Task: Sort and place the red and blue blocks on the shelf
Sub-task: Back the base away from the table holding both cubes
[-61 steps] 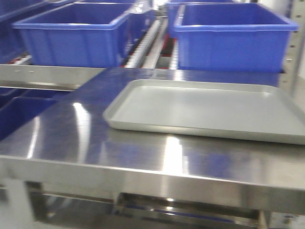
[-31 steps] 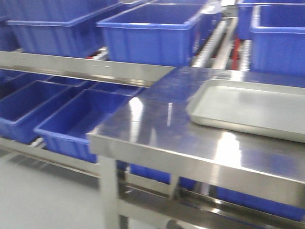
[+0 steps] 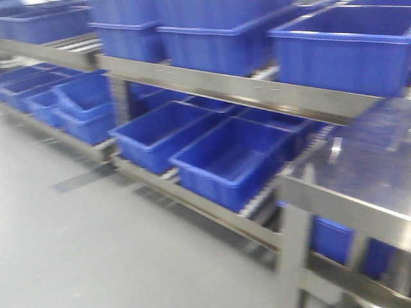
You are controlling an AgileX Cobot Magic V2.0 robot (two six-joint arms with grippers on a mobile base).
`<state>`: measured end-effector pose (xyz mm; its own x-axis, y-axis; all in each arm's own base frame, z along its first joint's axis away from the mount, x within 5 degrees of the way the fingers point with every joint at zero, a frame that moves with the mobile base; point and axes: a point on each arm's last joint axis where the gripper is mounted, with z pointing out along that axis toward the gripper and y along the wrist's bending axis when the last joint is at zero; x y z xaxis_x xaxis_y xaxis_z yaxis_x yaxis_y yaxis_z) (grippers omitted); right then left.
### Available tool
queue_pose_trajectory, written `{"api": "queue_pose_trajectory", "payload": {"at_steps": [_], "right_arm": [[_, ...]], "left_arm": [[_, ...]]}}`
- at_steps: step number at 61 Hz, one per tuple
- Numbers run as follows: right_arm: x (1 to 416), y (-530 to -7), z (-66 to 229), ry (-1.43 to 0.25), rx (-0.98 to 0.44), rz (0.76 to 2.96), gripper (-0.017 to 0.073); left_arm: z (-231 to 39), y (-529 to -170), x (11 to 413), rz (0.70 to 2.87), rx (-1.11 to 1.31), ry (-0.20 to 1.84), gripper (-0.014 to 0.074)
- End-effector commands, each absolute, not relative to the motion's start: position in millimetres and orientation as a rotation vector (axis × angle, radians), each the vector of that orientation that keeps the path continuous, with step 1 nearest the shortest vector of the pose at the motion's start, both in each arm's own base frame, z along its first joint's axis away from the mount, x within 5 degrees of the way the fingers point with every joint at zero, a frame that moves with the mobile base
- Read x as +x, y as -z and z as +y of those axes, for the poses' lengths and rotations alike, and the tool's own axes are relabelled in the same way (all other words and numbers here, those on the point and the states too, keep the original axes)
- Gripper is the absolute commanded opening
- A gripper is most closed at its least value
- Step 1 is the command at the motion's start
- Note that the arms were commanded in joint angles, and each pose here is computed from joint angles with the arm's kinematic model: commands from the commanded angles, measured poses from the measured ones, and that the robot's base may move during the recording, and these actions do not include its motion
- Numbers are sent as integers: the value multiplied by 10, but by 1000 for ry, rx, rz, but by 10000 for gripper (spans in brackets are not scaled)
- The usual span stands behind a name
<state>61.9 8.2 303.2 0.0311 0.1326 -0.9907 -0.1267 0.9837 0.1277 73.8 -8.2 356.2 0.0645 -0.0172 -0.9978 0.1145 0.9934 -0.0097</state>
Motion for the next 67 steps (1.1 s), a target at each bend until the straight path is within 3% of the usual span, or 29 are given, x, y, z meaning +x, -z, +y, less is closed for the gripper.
{"api": "queue_pose_trajectory", "payload": {"at_steps": [1, 67], "right_arm": [[604, -3196, 66, -179, 6, 1420, 37], [604, -3196, 66, -179, 6, 1420, 37]], "left_arm": [[-82, -3735, 708, 1389, 75, 107, 122], [-82, -3735, 708, 1389, 75, 107, 122]]}}
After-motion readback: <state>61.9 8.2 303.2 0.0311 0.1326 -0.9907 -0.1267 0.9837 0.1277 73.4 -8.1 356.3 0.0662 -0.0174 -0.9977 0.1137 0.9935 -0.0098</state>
